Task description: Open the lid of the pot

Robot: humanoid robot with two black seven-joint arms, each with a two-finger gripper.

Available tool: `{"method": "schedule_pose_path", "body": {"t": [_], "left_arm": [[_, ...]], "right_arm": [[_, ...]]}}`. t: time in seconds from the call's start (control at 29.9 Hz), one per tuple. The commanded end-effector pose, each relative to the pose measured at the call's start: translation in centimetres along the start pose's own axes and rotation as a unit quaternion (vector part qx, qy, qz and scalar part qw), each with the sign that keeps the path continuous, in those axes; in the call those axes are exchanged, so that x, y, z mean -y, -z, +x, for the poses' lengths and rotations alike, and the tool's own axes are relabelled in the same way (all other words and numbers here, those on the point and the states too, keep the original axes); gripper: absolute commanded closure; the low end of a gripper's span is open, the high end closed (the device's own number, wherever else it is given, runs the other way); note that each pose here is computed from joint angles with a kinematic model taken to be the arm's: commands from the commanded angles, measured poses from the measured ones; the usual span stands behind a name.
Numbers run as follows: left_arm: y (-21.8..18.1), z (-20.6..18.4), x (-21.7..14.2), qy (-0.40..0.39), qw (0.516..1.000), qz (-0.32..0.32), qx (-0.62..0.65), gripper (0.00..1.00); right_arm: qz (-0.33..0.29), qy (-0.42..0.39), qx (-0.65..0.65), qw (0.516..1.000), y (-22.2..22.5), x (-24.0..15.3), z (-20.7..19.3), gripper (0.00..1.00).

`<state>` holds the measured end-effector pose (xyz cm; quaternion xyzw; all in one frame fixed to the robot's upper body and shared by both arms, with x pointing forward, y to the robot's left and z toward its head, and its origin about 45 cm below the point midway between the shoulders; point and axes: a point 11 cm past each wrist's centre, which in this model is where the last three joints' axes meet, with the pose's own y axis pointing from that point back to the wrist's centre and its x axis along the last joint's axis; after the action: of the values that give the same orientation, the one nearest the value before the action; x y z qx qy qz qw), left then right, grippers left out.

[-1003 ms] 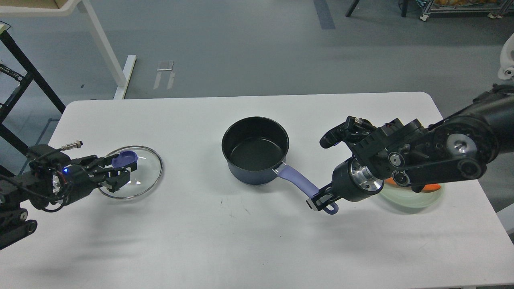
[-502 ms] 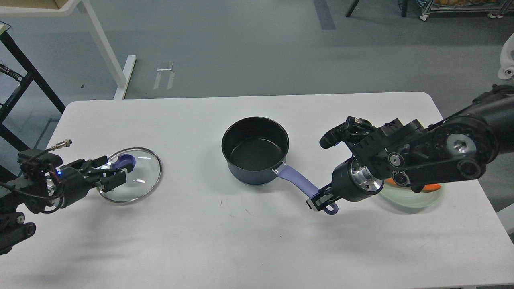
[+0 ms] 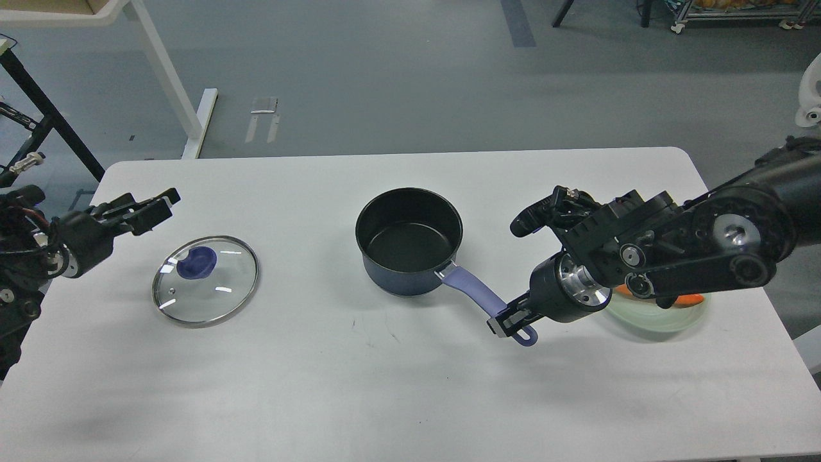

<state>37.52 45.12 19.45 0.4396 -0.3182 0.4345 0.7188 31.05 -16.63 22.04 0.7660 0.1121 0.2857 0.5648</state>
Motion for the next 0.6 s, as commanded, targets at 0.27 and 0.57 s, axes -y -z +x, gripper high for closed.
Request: {"method": "schedule_pose_path", "body": {"t": [0.27,0.57], "left_arm": [[-0.2,4.3,0.9,-0.104,0.968,0.018,-0.229,0.01],[-2.8,6.3,2.6,-0.132,0.891,-0.044,-0.432,0.01]], "right_arm": [[0.042,-0.100,0.101,0.989,-1.5,-3.5,2.8,0.03],[0.156,-0.263,0.280,0.910,-4.7,-8.3,5.9,0.01]]}}
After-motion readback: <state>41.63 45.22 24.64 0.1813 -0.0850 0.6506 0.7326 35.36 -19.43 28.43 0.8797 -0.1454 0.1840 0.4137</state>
